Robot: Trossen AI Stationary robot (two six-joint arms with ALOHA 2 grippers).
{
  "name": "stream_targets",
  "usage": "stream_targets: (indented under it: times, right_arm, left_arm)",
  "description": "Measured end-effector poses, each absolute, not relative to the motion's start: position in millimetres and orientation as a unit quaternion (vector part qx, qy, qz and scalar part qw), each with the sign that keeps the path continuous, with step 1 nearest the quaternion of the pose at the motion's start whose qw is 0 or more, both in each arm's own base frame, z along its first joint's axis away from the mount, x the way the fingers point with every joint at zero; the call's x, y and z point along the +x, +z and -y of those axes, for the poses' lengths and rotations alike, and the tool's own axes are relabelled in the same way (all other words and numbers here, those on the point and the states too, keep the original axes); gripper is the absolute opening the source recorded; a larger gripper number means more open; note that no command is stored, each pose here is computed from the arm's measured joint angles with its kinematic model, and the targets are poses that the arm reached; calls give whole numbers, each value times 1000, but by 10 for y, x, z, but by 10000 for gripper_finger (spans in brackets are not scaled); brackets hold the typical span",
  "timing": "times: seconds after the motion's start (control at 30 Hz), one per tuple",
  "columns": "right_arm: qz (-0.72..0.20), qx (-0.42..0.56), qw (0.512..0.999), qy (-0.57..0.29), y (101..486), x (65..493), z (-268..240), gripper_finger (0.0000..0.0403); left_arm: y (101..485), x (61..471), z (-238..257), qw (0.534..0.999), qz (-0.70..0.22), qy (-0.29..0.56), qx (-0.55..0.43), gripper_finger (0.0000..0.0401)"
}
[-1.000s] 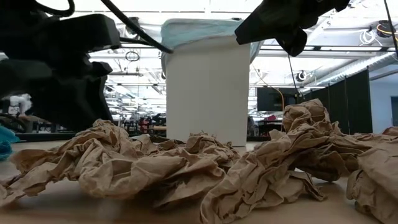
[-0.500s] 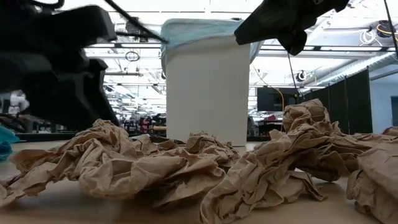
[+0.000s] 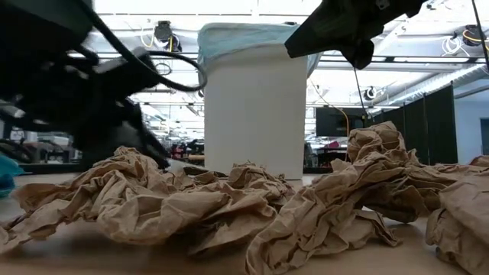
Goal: Place trash/remove bag and relplace
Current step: Put the white paper into the white trash bin
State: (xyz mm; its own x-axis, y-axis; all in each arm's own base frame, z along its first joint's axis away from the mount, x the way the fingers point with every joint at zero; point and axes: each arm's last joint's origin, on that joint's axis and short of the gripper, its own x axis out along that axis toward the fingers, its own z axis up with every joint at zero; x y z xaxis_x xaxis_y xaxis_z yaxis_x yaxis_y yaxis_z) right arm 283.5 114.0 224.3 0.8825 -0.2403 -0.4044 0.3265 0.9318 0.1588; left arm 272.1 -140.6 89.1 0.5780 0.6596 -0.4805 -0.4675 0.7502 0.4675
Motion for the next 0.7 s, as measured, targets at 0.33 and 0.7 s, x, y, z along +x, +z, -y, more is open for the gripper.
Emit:
stream_targets:
  times: [0.33, 0.7]
  right_arm:
    - [-191, 108, 964, -152, 2243, 2834, -1138, 73]
    - [-191, 103, 964, -154, 2243, 2832, -1139, 73]
  left_arm:
    - [1183, 2712, 1381, 888, -341, 284, 124, 3]
    - [2281, 2409, 1506, 942, -217, 231, 108, 1]
